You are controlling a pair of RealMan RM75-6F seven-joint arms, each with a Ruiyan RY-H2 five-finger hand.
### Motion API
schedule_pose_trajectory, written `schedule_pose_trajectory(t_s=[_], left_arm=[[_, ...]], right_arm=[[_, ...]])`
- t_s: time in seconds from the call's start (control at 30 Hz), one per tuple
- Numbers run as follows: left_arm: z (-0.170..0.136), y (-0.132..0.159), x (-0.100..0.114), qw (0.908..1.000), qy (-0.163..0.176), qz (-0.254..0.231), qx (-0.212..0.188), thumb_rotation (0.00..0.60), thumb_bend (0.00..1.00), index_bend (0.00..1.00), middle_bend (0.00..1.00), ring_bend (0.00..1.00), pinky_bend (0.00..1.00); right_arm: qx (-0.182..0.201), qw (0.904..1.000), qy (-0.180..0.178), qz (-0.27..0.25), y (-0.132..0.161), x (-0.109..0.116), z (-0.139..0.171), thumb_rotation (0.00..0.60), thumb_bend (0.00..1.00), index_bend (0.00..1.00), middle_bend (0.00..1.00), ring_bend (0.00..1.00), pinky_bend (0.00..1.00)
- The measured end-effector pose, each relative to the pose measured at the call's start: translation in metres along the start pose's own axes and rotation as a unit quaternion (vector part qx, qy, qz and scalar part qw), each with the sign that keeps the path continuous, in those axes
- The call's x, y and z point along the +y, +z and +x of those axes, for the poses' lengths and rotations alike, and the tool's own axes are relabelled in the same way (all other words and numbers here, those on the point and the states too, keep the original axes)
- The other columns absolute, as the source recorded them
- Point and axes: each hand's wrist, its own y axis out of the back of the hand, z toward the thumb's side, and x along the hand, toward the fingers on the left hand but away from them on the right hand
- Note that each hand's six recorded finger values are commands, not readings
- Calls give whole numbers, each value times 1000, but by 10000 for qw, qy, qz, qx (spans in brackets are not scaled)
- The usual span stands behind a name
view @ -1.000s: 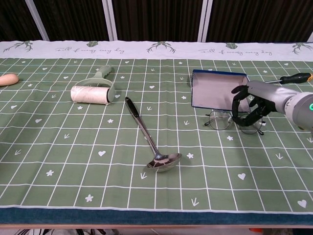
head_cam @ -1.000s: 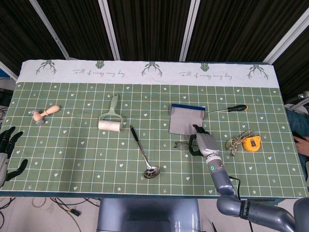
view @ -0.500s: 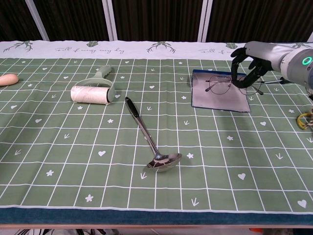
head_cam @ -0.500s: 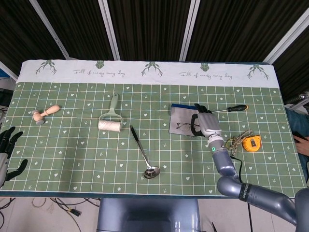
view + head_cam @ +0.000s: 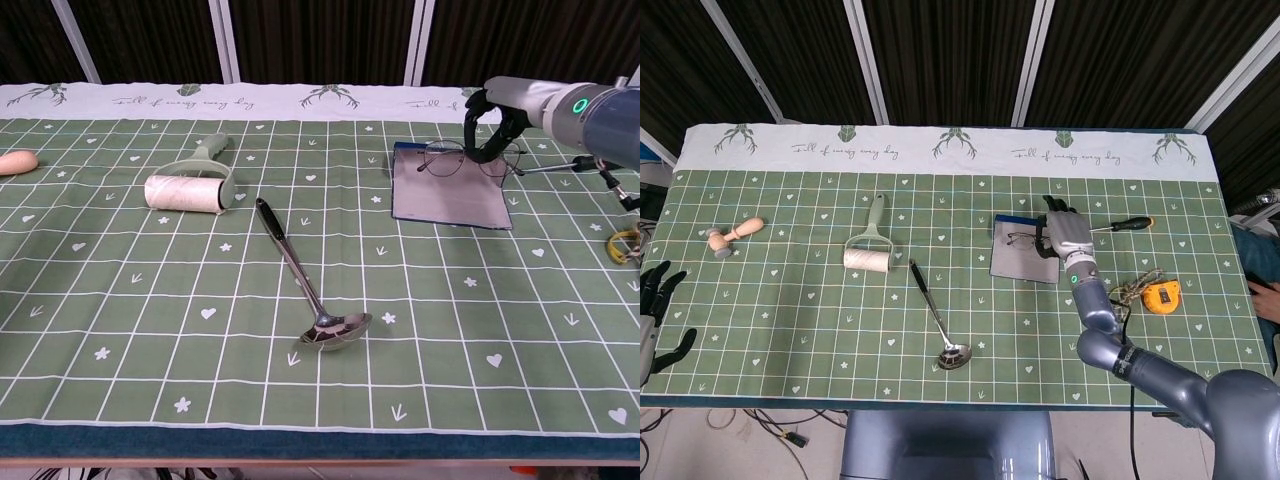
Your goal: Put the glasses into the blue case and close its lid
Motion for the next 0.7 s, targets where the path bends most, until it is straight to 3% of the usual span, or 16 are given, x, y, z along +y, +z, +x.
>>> schedule_pose_trajectory(t_s=[0.7], left_arm=[[0,-1,1,10000,10,-23,38,600,316,98,0,0,0]], right_arm=[[-150,9998,145,-71,8,-18,-31,600,502,644,87,79,186]])
